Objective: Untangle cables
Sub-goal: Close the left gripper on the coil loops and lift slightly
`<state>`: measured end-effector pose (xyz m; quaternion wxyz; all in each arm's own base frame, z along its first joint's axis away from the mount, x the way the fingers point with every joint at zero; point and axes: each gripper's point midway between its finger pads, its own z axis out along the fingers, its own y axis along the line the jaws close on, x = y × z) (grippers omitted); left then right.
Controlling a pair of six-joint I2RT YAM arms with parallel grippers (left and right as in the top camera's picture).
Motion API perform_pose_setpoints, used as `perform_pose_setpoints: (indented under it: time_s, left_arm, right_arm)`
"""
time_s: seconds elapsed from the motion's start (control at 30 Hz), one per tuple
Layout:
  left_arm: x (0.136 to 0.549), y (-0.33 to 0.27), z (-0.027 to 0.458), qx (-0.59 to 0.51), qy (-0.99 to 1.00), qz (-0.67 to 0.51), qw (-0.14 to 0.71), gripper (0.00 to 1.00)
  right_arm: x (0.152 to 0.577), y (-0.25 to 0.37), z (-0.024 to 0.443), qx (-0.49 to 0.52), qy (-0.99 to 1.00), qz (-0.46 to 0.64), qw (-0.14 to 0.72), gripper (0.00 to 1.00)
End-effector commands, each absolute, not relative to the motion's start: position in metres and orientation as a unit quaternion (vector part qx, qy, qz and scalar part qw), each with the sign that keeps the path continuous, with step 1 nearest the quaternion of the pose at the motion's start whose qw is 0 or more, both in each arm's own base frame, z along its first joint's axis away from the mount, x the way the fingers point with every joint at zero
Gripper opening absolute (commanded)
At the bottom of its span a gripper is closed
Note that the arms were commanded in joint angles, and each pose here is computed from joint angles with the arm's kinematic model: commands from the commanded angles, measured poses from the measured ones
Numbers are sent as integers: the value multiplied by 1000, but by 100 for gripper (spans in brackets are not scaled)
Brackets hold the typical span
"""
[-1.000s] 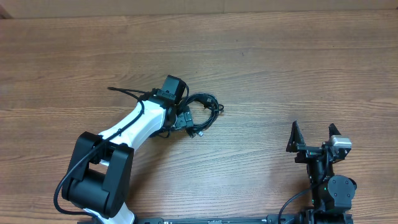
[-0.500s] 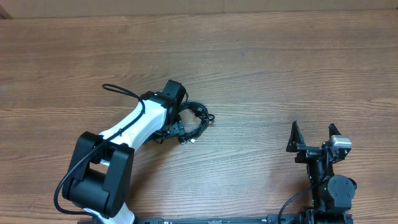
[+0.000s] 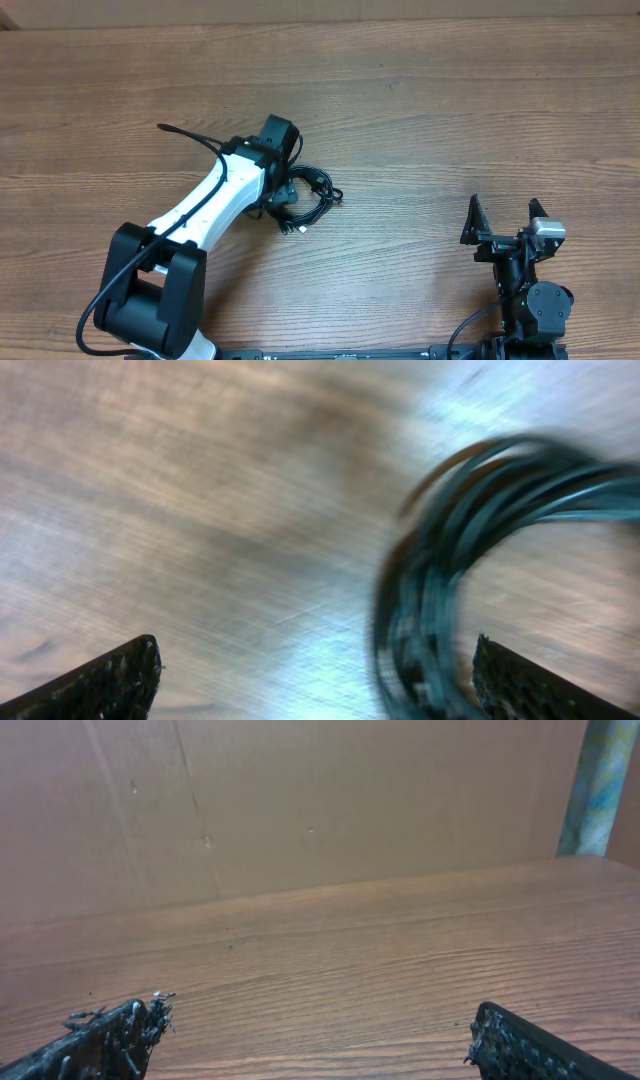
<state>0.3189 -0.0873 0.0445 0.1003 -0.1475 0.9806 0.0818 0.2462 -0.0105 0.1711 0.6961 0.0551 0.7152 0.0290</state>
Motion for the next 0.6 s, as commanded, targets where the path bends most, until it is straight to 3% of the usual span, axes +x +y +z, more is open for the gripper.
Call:
perform_pose_setpoints:
  time_s: [0.0,0.57]
  left_arm:
    - [326,-99,56,-146,982,47,112,100]
    - [320,-109,36,-200,975,12,101,99]
  right_arm:
    - [246,-10,169,53,714,29,698,100]
    - [246,-10,169,53,714,29,698,100]
